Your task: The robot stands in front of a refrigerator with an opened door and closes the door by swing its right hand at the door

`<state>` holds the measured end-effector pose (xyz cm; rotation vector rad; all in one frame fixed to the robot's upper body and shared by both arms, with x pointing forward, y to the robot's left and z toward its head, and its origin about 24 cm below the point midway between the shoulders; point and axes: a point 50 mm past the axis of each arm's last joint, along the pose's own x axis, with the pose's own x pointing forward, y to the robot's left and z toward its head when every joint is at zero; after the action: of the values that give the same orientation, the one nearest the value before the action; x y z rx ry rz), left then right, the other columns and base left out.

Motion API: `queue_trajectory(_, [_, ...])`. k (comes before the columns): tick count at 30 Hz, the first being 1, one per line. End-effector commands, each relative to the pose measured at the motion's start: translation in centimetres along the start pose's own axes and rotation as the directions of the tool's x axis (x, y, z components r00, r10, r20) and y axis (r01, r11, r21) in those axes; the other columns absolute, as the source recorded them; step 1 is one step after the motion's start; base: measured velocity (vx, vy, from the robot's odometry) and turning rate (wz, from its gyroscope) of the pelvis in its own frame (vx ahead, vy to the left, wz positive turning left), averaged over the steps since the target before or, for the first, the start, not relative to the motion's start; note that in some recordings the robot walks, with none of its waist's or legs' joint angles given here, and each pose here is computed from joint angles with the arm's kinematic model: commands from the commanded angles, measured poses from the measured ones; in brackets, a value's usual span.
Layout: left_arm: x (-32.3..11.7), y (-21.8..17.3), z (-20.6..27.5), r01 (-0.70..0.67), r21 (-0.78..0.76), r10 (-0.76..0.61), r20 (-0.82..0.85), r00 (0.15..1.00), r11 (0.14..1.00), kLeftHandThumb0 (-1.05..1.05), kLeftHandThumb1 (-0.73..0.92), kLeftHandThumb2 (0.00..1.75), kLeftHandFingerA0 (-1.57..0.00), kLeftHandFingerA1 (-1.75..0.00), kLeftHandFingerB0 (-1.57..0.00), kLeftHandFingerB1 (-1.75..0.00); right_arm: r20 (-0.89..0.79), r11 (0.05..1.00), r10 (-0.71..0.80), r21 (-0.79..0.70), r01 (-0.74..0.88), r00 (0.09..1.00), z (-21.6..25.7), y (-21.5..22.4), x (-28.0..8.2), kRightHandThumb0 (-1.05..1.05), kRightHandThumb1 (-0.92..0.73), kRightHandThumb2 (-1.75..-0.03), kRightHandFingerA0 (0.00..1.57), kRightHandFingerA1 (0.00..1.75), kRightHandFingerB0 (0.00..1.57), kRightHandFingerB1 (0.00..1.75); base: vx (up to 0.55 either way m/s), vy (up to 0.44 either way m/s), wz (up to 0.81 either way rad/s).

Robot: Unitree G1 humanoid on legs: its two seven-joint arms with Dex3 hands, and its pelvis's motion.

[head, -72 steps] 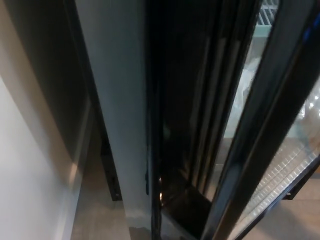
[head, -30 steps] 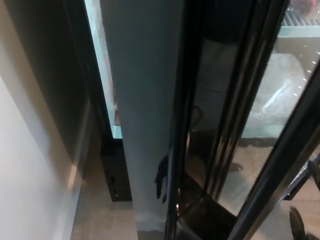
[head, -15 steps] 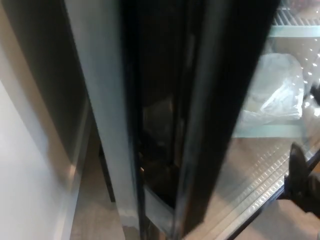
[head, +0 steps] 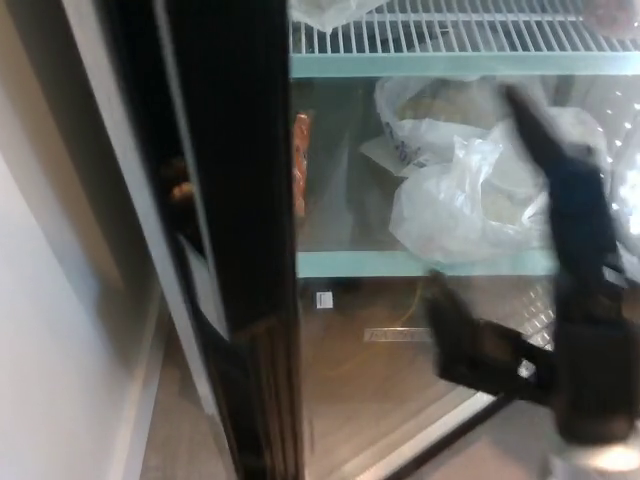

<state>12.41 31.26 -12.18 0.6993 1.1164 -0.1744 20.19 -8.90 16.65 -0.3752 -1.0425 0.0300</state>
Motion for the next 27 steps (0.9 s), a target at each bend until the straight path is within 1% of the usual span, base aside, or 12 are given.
queue_trajectory(1, [-0.4,0.3,-1.2,0.009,0.024,-0.008,-0.013,1.0,1.0,-0.48,0.78,0.63,-0.26,-0.46,-0.25,-0.37,-0.071,0.861,0.428,-0.272,-0.43,0.901,-4.6,5.5,1.9,-0.34,-0.53,-1.07,0.0,0.48,0.0,0.46,0.0,0.0,0.0])
queue_trajectory(3, [-0.3,0.3,-1.0,0.004,0.05,-0.003,-0.019,1.0,0.999,-0.5,0.78,0.63,-0.27,-0.46,-0.26,-0.38,-0.219,0.766,0.535,-0.283,-0.578,0.816,-8.2,7.5,3.3,-0.34,-0.53,-1.07,0.0,0.47,0.0,0.46,0.0,0.0,0.0])
queue_trajectory(4, [-0.4,0.1,-1.1,0.008,0.055,-0.007,-0.02,1.0,0.998,-0.5,0.78,0.63,-0.28,-0.48,-0.26,-0.38,-0.265,0.738,0.558,-0.273,-0.617,0.786,-9.1,8.1,3.4,-0.34,-0.52,-1.06,0.0,0.47,0.0,0.45,0.0,0.0,0.0])
queue_trajectory(5, [-0.4,-0.1,-1.3,0.013,0.058,-0.012,-0.02,1.0,0.998,-0.5,0.78,0.63,-0.28,-0.48,-0.26,-0.38,-0.301,0.719,0.574,-0.26,-0.645,0.761,-9.9,8.5,3.3,-0.34,-0.52,-1.06,0.0,0.47,0.0,0.45,0.0,0.0,0.0])
queue_trajectory(8, [-0.4,-0.1,-1.3,0.014,0.058,-0.013,-0.019,1.0,0.998,-0.5,0.78,0.63,-0.28,-0.48,-0.26,-0.38,-0.308,0.715,0.576,-0.26,-0.649,0.757,-10.2,8.6,3.4,-0.34,-0.52,-1.06,0.0,0.47,0.0,0.45,0.0,0.0,0.0])
queue_trajectory(11, [-0.4,0.3,-1.2,0.011,0.061,-0.01,-0.013,1.0,0.998,-0.49,0.78,0.63,-0.27,-0.46,-0.26,-0.38,-0.401,0.635,0.621,-0.247,-0.732,0.673,-11.8,9.1,2.5,-0.35,-0.53,-1.08,0.0,0.48,0.0,0.46,0.0,0.0,0.0])
queue_trajectory(15, [-0.5,0.3,-1.4,0.013,0.036,-0.013,-0.017,1.0,0.999,-0.48,0.78,0.63,-0.26,-0.45,-0.26,-0.38,-0.403,0.621,0.63,-0.251,-0.742,0.664,-12.0,8.9,2.0,-0.35,-0.54,-1.09,0.0,0.48,0.0,0.46,0.0,0.0,0.0])
queue_trajectory(18, [-0.6,-0.3,-2.2,0.025,0.032,-0.023,-0.041,0.999,0.999,-0.5,0.77,0.63,-0.27,-0.47,-0.27,-0.38,-0.408,0.611,0.648,-0.226,-0.759,0.643,-12.1,8.6,0.8,-0.35,-0.54,-1.09,0.0,0.48,0.0,0.46,0.0,0.0,0.0])
queue_trajectory(22, [-0.6,-0.2,-2.0,0.026,0.04,-0.025,-0.036,0.999,0.999,-0.49,0.78,0.63,-0.27,-0.45,-0.26,-0.37,-0.416,0.603,0.648,-0.231,-0.763,0.638,-12.2,8.3,0.9,-0.34,-0.54,-1.09,0.0,0.48,0.0,0.46,0.0,0.0,0.0])
queue_trajectory(23, [-0.6,-0.2,-2.1,0.023,0.046,-0.022,-0.038,0.999,0.999,-0.49,0.78,0.63,-0.29,-0.44,-0.29,-0.38,-0.413,0.605,0.649,-0.227,-0.763,0.638,-12.1,8.1,0.8,-0.34,-0.54,-1.09,0.0,0.48,0.0,0.46,0.0,0.0,0.0])
queue_trajectory(27, [-0.7,-0.3,-2.3,0.022,0.061,-0.019,-0.042,0.999,0.998,-0.49,0.78,0.63,-0.29,-0.44,-0.29,-0.38,-0.408,0.608,0.656,-0.211,-0.765,0.634,-11.7,7.4,0.3,-0.34,-0.54,-1.09,0.0,0.48,0.0,0.46,0.0,0.0,0.0])
